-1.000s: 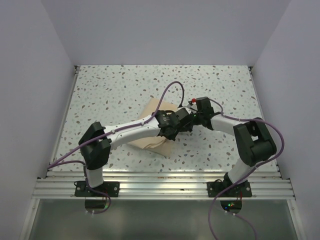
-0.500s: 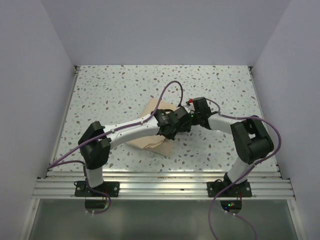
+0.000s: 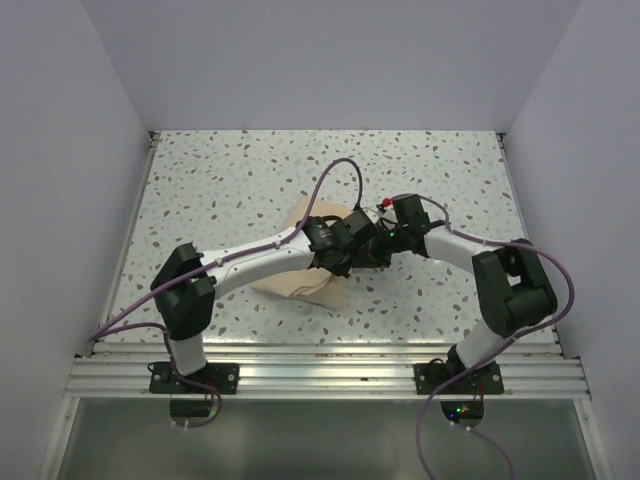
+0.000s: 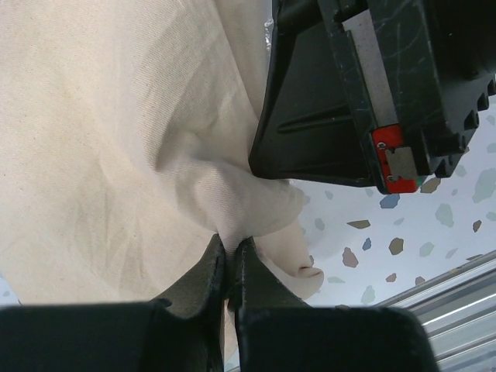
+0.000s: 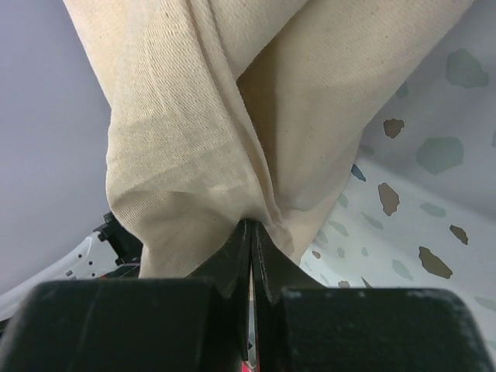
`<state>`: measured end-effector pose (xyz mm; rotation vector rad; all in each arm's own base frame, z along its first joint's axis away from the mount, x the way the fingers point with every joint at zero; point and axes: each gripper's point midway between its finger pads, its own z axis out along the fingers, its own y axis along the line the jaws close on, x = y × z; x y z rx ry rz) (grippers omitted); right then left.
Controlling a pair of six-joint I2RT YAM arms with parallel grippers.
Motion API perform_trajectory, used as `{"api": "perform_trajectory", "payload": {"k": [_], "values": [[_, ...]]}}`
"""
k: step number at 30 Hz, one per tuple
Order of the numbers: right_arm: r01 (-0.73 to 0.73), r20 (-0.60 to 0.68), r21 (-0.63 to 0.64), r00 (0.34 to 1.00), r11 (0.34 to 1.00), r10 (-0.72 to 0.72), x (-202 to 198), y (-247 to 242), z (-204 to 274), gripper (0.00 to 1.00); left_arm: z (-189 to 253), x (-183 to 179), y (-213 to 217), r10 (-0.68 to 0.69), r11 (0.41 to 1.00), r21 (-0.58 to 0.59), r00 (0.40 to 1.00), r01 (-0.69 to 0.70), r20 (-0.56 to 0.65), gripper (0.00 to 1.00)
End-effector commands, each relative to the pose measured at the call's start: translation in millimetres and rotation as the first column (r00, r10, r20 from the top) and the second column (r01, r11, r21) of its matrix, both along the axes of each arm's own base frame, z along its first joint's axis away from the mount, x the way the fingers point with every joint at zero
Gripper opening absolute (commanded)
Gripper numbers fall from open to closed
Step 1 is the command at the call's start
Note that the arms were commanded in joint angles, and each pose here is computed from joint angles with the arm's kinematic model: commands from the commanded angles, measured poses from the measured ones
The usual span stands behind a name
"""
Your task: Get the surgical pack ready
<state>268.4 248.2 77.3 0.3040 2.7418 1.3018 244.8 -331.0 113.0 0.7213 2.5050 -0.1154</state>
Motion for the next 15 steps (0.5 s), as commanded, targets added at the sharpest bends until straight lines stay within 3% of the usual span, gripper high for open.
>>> {"api": "perform_trajectory", "payload": {"k": [1, 15], "values": [[-0.039, 0.038, 0.064, 0.999, 0.997, 0.037, -2.5, 9.0, 15.3, 0.00, 34.6, 15.0, -15.6, -0.003, 0.993, -0.120, 0.996, 0.013, 0.088, 0.00], [0.055, 0.049, 0.195, 0.997, 0.979, -0.066, 21.2, 48.0, 7.7, 0.00, 40.3, 14.4, -32.1, -0.042, 0.983, -0.176, 0.996, 0.056, 0.081, 0.00]]}}
